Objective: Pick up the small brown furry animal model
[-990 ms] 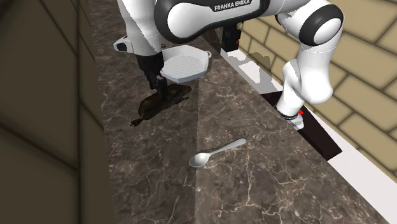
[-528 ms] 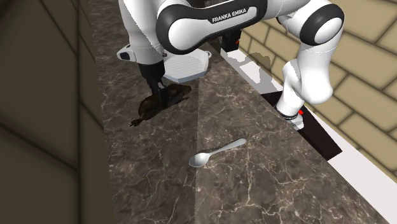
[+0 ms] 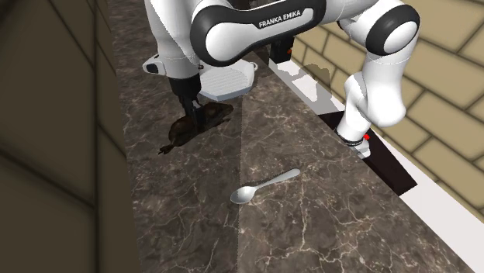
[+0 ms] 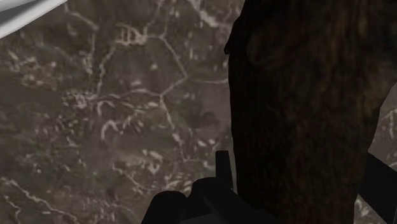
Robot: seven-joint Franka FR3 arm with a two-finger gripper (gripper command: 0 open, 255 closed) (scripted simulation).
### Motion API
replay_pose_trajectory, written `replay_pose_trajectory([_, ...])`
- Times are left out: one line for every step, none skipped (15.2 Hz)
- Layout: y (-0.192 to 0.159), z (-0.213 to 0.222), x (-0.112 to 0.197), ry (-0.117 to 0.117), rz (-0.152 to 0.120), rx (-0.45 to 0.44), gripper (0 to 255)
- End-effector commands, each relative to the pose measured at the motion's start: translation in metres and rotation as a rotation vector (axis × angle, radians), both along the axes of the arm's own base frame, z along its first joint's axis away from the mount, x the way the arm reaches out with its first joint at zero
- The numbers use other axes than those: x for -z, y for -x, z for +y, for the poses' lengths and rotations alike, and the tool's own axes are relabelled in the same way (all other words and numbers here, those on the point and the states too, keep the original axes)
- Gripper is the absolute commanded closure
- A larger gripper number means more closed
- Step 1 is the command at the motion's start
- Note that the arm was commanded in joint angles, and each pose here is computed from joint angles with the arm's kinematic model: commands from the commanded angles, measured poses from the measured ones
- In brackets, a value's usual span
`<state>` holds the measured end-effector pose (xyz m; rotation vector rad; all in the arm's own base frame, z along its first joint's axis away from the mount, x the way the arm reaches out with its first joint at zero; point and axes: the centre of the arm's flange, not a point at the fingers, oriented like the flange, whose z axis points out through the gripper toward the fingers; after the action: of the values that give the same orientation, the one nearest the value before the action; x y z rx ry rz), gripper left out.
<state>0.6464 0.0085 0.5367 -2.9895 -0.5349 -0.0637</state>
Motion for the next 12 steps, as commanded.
replay_pose_trajectory([-0.001,-0.001,0.001,0.000,0.001,0.000,255])
replay_pose_trajectory([-0.001,-0.001,-0.004,0.000,0.001,0.000,255])
replay_pose_trajectory([-0.001,-0.001,-0.009,0.000,0.001,0.000,255])
replay_pose_trajectory([-0.001,-0.001,-0.014,0.000,0.001,0.000,255])
replay_pose_trajectory([-0.001,-0.001,-0.020,0.000,0.001,0.000,255])
replay_pose_trajectory([-0.001,-0.001,-0.025,0.000,0.001,0.000,255])
replay_pose_trajectory([-0.001,-0.001,-0.030,0.000,0.001,0.000,255])
replay_pose_trajectory([-0.001,-0.001,-0.036,0.000,0.001,0.000,255])
replay_pose_trajectory([-0.001,-0.001,-0.041,0.000,0.001,0.000,255])
replay_pose_trajectory([-0.001,-0.001,-0.046,0.000,0.001,0.000,255])
replay_pose_trajectory([-0.001,-0.001,-0.051,0.000,0.001,0.000,255])
replay_pose_trajectory([-0.001,-0.001,-0.057,0.000,0.001,0.000,255])
